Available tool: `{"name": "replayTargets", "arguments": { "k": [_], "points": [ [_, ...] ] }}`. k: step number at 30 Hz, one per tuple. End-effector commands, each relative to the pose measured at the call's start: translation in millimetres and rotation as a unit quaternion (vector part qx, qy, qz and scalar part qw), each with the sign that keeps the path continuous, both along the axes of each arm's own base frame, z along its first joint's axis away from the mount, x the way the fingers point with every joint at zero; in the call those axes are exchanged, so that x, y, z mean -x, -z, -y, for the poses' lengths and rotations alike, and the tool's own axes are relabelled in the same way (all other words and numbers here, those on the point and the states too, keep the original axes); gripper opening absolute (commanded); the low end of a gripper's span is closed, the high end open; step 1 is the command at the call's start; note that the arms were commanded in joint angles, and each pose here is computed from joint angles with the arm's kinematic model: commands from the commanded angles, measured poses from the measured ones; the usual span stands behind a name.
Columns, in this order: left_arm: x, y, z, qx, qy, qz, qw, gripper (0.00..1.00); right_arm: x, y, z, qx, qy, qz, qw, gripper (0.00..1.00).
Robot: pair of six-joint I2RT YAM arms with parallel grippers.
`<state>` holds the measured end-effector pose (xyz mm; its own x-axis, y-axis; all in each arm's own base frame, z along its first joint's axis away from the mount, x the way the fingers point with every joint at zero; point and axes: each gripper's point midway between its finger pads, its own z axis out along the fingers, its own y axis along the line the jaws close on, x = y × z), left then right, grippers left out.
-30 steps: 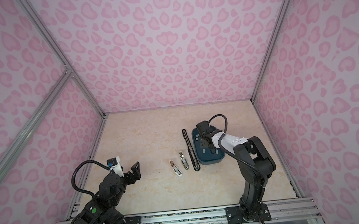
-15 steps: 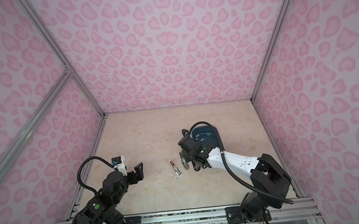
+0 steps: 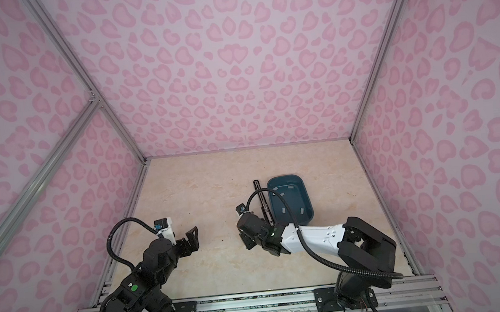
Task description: Load the staples into the stapler
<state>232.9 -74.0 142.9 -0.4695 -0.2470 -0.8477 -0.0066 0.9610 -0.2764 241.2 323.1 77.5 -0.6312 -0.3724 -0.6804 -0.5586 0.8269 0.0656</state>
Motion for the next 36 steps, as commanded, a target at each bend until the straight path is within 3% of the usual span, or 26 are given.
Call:
{"name": "replayTargets", "arguments": {
  "k": [1, 14, 36],
  "points": [
    [-1.7, -4.4, -2.1, 0.002, -0.008, 0.007, 1.000, 0.96, -0.1, 0.7, -17.4, -0.031, -0.019, 0.010, 0.999, 0.09],
    [-7.6, -1.3, 2.6, -0.011, -0.003, -0.005, 1.000, 0.96, -6.3, 15.0, -5.3, 0.009, -0.009, 0.029, 1.000, 0.07],
    [-5.6, -2.4, 2.7, -0.005, 0.000, 0.000, 1.000, 0.96, 4.8, 23.2, -3.0, 0.017, -0.005, 0.029, 0.999, 0.07]
  ]
}}
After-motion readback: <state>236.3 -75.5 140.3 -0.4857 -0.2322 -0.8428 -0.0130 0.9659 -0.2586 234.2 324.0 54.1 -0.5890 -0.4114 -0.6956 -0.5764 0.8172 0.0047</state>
